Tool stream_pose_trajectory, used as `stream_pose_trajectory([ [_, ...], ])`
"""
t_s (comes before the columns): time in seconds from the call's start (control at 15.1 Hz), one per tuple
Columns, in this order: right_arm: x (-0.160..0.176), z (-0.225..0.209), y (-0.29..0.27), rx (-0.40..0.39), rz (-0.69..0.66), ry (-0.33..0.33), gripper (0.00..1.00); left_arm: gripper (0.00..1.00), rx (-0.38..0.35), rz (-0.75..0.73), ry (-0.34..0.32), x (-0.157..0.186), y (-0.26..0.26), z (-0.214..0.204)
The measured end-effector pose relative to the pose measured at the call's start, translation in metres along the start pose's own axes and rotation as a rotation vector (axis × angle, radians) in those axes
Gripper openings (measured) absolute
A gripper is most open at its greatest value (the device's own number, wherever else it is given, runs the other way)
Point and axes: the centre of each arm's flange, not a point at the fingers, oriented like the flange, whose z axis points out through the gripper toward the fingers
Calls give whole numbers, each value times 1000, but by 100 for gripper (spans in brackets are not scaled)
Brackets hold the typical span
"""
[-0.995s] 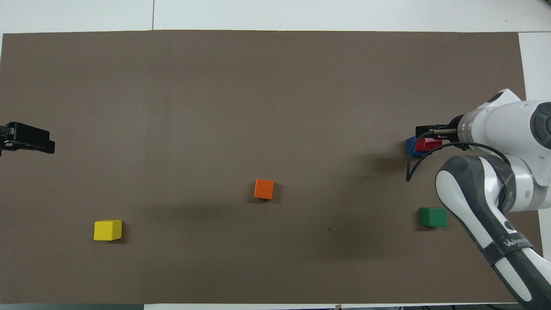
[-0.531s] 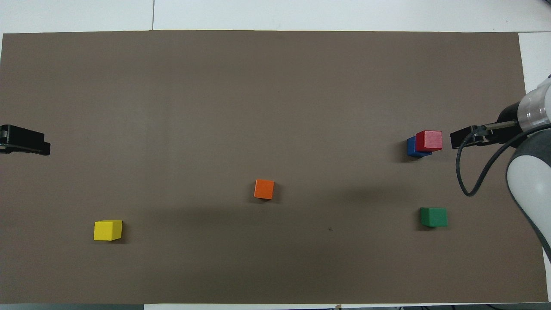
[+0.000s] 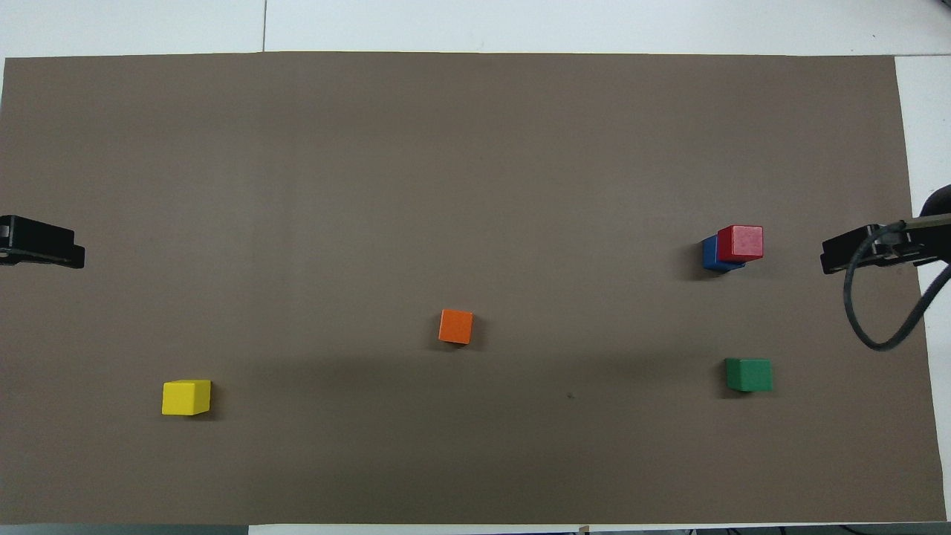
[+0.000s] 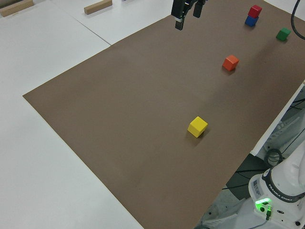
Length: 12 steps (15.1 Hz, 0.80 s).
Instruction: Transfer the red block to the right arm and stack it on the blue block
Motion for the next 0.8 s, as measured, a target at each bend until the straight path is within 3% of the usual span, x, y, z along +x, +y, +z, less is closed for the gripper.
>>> stream_pose_trajectory([
  [0.8, -8, -12, 7, 4, 13, -20, 100, 100, 1, 15, 15, -5, 5, -7],
])
